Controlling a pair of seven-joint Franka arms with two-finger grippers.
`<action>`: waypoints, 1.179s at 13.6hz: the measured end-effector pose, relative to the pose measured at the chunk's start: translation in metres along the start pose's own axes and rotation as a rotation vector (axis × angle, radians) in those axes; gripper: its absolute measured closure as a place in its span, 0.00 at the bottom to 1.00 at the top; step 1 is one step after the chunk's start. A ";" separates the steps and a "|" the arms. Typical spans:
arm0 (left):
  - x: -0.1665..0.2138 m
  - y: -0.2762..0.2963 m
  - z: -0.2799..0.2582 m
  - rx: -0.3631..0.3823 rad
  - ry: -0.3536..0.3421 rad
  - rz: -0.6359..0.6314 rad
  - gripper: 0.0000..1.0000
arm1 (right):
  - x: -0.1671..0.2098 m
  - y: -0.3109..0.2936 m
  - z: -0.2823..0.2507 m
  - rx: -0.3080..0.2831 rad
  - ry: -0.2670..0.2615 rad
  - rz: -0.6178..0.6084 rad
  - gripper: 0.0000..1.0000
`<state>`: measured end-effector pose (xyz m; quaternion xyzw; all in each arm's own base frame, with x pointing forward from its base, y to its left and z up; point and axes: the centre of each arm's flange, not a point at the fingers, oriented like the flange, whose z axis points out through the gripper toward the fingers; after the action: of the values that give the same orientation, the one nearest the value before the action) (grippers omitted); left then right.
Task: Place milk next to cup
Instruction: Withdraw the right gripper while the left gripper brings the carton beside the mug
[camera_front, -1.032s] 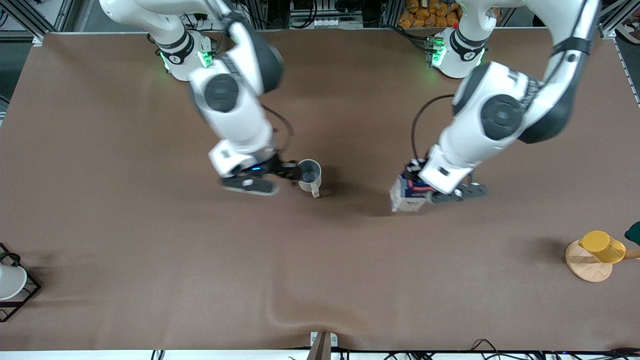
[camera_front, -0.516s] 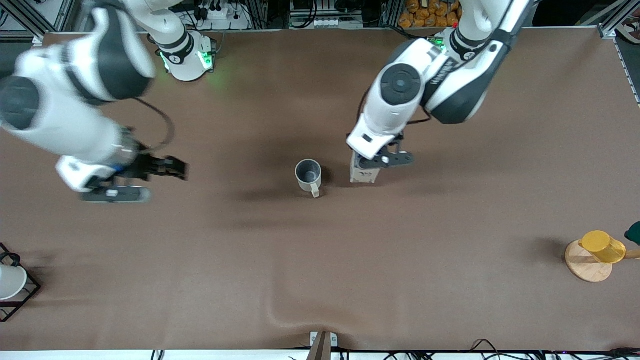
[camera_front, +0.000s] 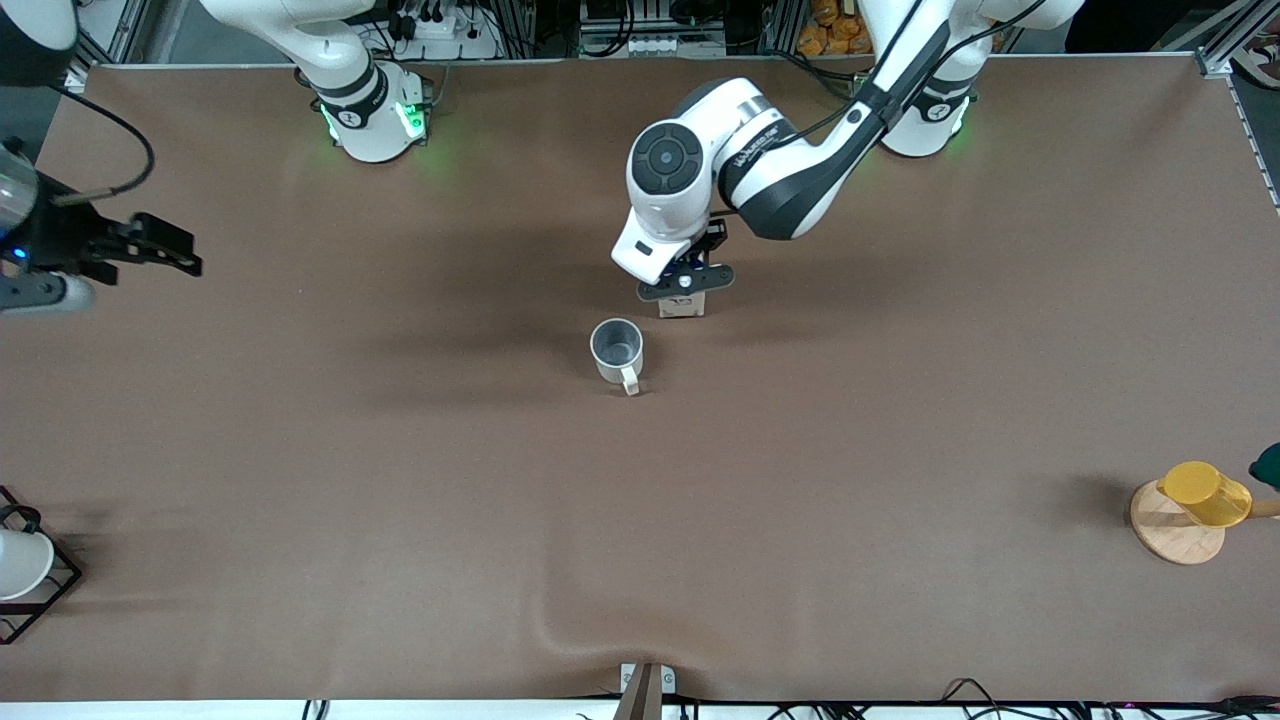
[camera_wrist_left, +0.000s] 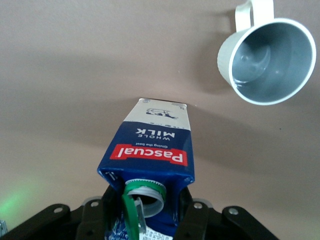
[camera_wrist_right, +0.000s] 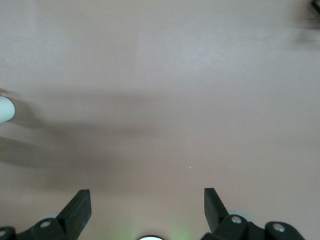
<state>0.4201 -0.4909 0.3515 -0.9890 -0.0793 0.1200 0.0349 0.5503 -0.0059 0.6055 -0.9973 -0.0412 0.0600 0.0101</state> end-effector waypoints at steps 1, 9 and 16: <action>0.001 0.002 -0.004 -0.009 0.004 0.001 0.52 | -0.003 0.007 -0.001 0.002 -0.006 0.006 0.00; -0.020 0.040 -0.023 -0.064 0.025 0.058 0.52 | -0.007 0.035 0.000 -0.015 -0.018 -0.023 0.00; -0.023 0.062 -0.019 -0.096 0.024 0.080 0.52 | -0.011 0.053 -0.009 -0.049 -0.005 0.003 0.00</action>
<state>0.4119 -0.5563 0.3700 -0.9933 -0.0451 0.1055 -0.0163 0.5446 -0.0602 0.6140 -0.9971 -0.0411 0.0617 -0.0143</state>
